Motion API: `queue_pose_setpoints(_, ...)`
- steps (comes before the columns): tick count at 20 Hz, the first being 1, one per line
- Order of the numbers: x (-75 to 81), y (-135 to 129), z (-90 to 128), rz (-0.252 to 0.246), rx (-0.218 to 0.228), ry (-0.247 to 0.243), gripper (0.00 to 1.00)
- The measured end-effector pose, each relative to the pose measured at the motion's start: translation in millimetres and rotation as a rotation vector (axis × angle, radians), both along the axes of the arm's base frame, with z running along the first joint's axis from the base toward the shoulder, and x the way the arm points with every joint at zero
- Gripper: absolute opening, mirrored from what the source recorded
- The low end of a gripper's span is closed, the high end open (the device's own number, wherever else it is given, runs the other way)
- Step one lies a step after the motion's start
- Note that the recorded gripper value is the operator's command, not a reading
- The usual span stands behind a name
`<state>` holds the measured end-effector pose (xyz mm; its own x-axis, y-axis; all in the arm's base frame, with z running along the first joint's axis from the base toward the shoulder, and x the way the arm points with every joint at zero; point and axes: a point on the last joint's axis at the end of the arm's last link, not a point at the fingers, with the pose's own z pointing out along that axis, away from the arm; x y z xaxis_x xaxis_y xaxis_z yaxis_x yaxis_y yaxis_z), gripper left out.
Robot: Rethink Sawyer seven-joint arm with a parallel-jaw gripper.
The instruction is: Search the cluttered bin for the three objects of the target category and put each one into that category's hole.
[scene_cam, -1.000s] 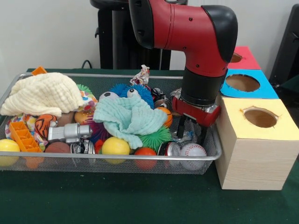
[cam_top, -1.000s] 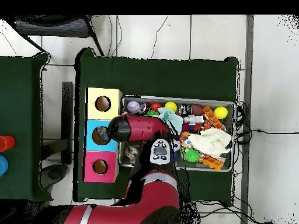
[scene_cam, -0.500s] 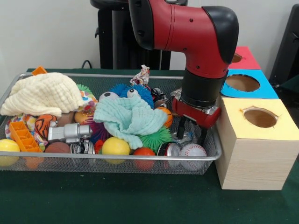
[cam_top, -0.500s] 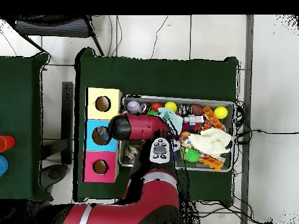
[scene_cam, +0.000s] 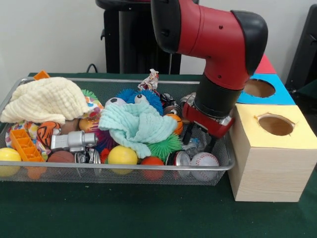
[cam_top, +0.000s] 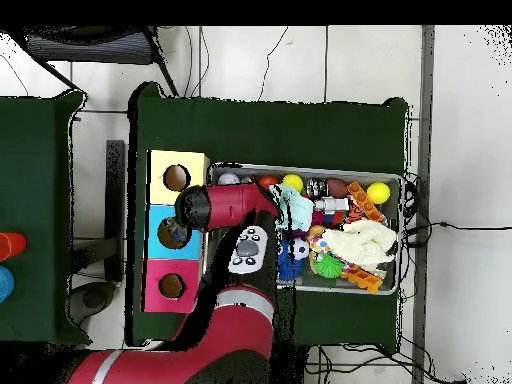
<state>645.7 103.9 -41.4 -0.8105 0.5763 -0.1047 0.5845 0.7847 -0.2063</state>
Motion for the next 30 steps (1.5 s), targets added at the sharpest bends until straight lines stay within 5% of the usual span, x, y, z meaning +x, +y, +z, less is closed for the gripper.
queue_pose_setpoints(8,1.7,7,3,0.088,-0.163,0.127,1.00)
queue_pose_setpoints(15,7.1,9,5,0.117,-0.224,0.146,1.00)
queue_pose_setpoints(24,16.4,7,5,0.111,-0.212,0.123,1.00)
queue_pose_setpoints(30,19.2,-9,-2,0.011,-0.092,0.119,1.00)
